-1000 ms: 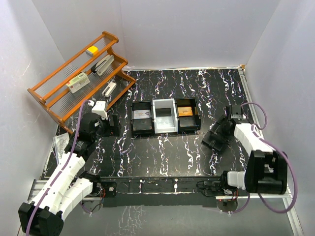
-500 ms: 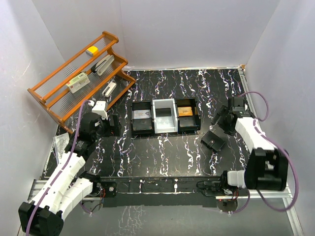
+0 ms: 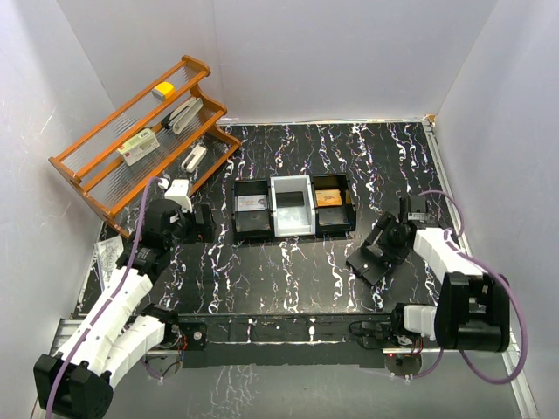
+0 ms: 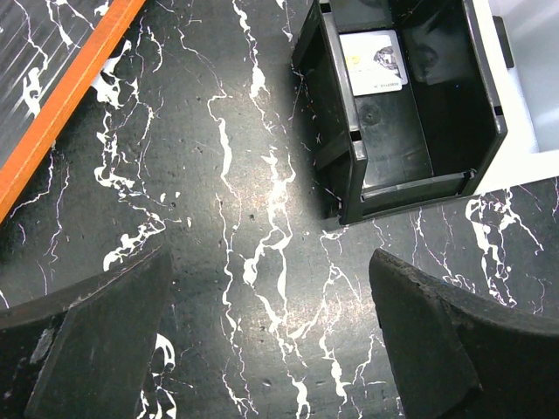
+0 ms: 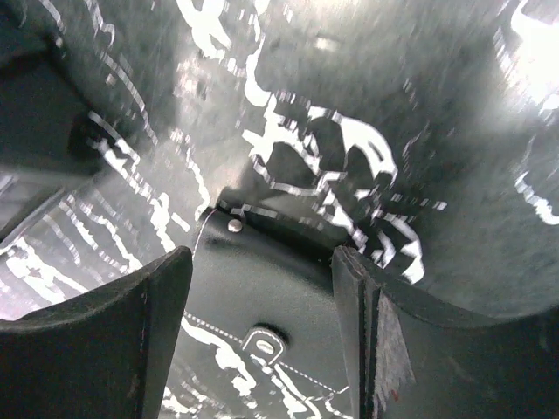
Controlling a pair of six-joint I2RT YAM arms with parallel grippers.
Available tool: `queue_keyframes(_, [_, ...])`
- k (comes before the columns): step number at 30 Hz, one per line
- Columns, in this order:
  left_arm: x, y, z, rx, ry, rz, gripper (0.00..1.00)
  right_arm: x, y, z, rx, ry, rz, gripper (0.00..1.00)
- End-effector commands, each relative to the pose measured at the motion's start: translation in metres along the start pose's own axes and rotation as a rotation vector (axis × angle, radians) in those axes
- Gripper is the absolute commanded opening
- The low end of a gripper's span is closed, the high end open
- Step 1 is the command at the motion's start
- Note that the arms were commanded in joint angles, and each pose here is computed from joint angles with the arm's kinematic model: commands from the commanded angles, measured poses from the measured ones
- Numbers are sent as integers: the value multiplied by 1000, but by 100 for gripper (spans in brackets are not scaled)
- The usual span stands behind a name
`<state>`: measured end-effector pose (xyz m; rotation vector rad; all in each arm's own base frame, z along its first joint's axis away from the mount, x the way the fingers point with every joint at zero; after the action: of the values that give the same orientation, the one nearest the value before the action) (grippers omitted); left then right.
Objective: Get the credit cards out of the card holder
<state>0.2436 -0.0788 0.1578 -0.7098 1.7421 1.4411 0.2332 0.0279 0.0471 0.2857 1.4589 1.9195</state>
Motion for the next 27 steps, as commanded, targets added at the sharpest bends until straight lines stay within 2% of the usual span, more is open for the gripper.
queue_keyframes(1, [-15,4,-5,27,1,-31,94,15,15,25,-176,-94,7,63])
queue_keyframes(6, [-15,3,-6,34,3,-26,94,35,21,27,-225,-96,41,63])
queue_keyframes(9, [-14,3,-8,43,2,-22,94,43,21,27,-197,-68,73,63])
queue_keyframes(16, [-12,2,-10,58,3,-13,94,83,18,38,-134,46,114,62])
queue_keyframes(23, [-11,1,-13,81,3,-7,94,99,23,41,-71,186,125,69])
queue_keyframes(27, [-10,0,-14,83,0,-1,94,119,16,35,-20,282,183,65])
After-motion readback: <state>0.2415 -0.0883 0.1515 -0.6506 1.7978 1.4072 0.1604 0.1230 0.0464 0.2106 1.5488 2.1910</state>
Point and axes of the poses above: each gripper's point midway between its finger pads, its own y axis back along the fingers, its own z axis along the line the jaws close on, x = y × z, the point moved 2 cm from there along y, back along the fingers, and after that the axes turned 5 degrees about -y, right-handed, at the moved point
